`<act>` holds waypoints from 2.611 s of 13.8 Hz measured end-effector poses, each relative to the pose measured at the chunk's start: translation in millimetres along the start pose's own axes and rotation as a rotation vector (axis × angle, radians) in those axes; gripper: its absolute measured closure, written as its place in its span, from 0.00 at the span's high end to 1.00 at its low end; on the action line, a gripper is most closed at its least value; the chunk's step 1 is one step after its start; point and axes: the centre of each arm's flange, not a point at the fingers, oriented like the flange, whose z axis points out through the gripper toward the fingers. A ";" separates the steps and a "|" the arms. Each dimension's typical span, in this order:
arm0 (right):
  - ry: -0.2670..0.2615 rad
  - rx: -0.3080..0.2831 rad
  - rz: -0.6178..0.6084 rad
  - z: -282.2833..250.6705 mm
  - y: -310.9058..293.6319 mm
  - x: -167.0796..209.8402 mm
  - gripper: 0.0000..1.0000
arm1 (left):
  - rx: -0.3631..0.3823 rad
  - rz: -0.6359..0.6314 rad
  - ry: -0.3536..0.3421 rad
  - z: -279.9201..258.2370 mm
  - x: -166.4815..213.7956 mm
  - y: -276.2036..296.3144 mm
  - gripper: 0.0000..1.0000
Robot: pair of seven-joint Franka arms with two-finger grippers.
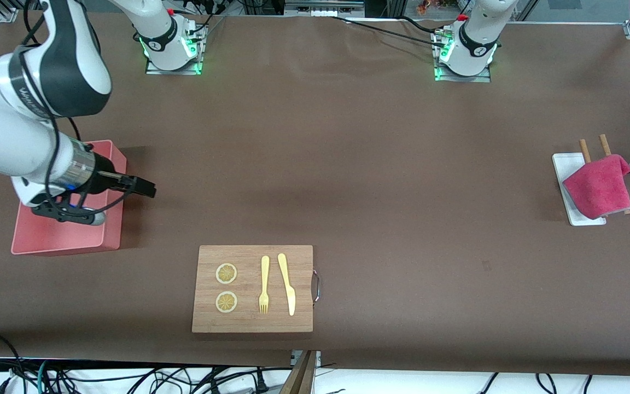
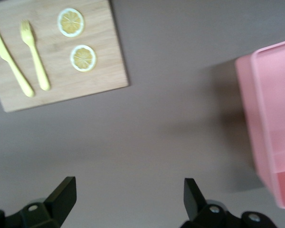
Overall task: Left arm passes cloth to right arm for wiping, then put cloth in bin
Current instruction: 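Lift the pink cloth with the left gripper while the right gripper advances, then carry the cloth with the left gripper toward the right gripper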
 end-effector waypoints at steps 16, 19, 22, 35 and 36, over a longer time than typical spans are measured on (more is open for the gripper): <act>0.099 0.272 0.368 85.0 -171.4 -35.2 1.00 | 0.025 -0.300 -0.377 -29.2 351.8 85.4 0.02; 0.129 0.330 0.455 107.0 -206.4 -49.6 1.00 | 0.029 -0.434 -0.415 13.7 430.4 122.3 0.02; 0.130 0.390 0.557 128.2 -231.3 -61.5 1.00 | 0.051 -0.613 -0.423 50.8 499.7 167.3 0.02; -0.018 0.576 0.832 159.6 -301.7 -122.1 1.00 | -0.059 -1.103 -0.207 228.0 708.6 358.3 0.02; -0.023 0.573 0.835 164.4 -303.5 -124.1 1.00 | -0.069 -1.106 -0.192 240.5 715.0 365.5 0.02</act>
